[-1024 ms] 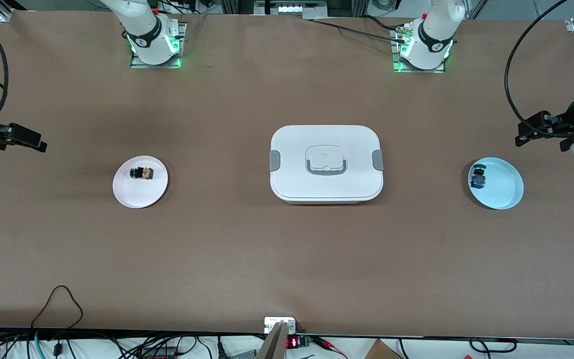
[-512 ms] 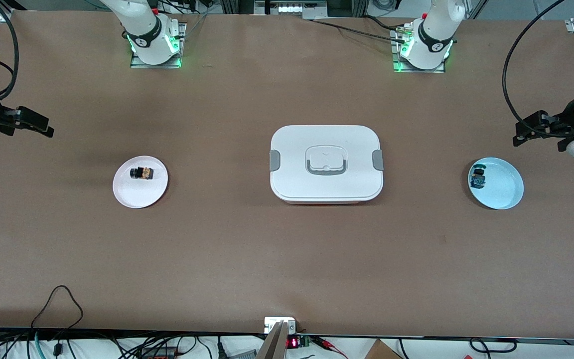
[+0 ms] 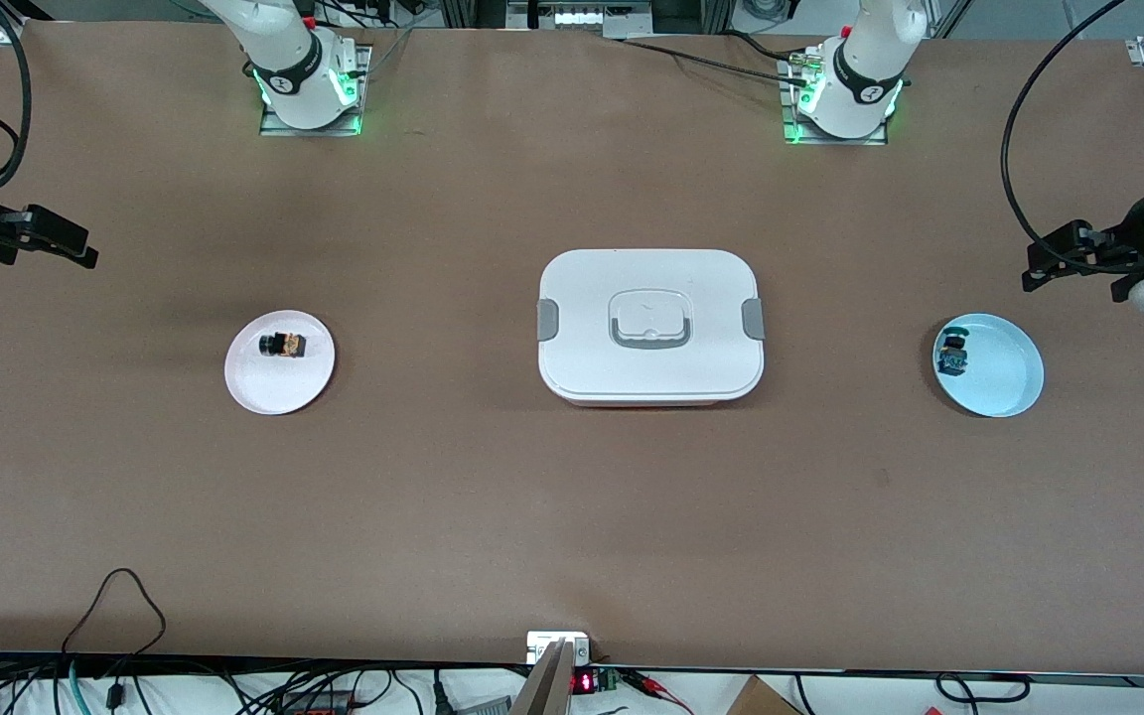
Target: Transfer orange switch to right arm and place
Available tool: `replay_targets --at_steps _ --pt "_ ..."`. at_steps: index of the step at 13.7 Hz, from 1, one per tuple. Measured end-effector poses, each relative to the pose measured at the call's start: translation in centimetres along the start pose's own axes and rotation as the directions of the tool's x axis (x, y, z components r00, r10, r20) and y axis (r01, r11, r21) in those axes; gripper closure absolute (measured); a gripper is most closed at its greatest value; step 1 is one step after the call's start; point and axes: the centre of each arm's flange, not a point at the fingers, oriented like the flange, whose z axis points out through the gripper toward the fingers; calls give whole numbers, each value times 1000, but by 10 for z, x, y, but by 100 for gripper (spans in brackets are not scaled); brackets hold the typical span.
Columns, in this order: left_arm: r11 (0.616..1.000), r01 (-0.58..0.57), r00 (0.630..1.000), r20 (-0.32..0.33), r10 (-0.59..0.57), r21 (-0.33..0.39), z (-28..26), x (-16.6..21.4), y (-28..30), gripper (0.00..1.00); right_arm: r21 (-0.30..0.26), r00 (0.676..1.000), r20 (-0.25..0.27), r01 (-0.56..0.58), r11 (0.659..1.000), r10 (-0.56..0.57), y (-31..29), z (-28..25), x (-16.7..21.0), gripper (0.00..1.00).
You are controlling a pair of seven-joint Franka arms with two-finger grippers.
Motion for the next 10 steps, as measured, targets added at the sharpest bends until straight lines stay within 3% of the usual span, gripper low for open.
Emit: replay_targets --at_steps 10 --pt "1000 0 1000 0 0 0 0 0 0 0 1 999 28 20 1000 -20 1 -12 -5 0"
